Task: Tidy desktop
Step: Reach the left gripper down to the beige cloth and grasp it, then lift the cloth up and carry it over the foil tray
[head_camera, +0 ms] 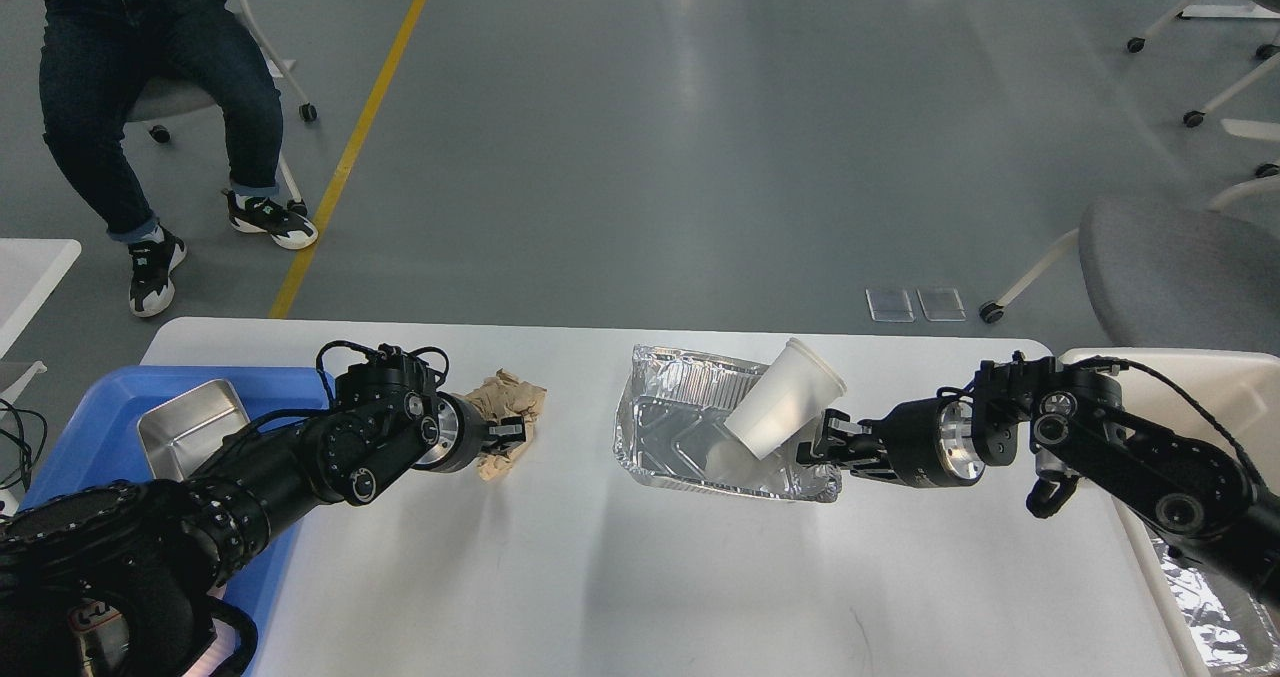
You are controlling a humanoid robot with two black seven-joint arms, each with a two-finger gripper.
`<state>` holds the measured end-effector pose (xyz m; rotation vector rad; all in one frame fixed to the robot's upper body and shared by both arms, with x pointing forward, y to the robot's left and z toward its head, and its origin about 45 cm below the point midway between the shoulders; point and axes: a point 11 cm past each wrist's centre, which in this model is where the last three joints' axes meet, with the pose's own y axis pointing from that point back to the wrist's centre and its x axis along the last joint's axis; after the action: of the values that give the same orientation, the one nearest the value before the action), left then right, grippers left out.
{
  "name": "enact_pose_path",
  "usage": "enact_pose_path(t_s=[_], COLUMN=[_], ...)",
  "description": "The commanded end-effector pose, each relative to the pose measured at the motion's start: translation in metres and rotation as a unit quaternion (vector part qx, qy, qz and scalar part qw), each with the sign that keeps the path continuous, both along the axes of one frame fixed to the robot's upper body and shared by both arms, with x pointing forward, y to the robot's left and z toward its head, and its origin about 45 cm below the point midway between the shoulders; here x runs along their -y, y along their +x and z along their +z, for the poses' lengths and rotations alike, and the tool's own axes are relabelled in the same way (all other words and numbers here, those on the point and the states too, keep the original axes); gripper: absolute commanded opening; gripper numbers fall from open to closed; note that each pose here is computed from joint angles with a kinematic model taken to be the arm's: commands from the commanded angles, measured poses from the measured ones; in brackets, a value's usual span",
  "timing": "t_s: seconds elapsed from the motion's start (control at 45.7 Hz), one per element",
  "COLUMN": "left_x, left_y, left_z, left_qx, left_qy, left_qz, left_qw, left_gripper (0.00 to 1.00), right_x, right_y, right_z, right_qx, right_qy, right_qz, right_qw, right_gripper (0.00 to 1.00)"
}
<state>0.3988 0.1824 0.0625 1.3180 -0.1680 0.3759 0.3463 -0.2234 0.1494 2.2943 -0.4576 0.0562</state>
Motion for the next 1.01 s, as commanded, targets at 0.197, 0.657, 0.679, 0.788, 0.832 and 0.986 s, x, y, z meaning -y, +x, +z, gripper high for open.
enact_pose_path(t_s=[0.197,0.657,0.679,0.788,0.832,0.986], left_x=[-0.027,-0.153,-0.159,-0.197,-0.205,-0.240], left_y=[0.021,0.051,0.048,0.027,0.019,0.007], left_z=[0.033,0.163,0.171,0.211,0.223,0.285], left_qx=[-0.002,0.034,0.034,0.039,0.037,0.098], left_qy=[-0.016,-0.126,-0.134,-0.149,-0.151,-0.174], left_qz=[0.006,0.084,0.084,0.079,0.070,0.081], left_qw=[1.000,0.988,0.987,0.985,0.985,0.976], left_gripper=[0.00,0.00,0.00,0.00,0.00,0.00], right_x=[0.001,0.001,0.001,0.001,0.000,0.005], right_y=[0.001,0.001,0.001,0.001,0.001,0.002], right_z=[0.001,0.001,0.001,0.001,0.000,0.002], right_qx=[0.001,0.002,0.001,0.001,0.001,0.002], right_qy=[0.001,0.002,0.002,0.001,0.002,-0.001], right_qz=[-0.002,-0.004,-0.003,-0.003,-0.003,-0.006], right_qw=[1.000,1.000,1.000,1.000,1.000,1.000], right_gripper=[0.00,0.00,0.00,0.00,0.00,0.00])
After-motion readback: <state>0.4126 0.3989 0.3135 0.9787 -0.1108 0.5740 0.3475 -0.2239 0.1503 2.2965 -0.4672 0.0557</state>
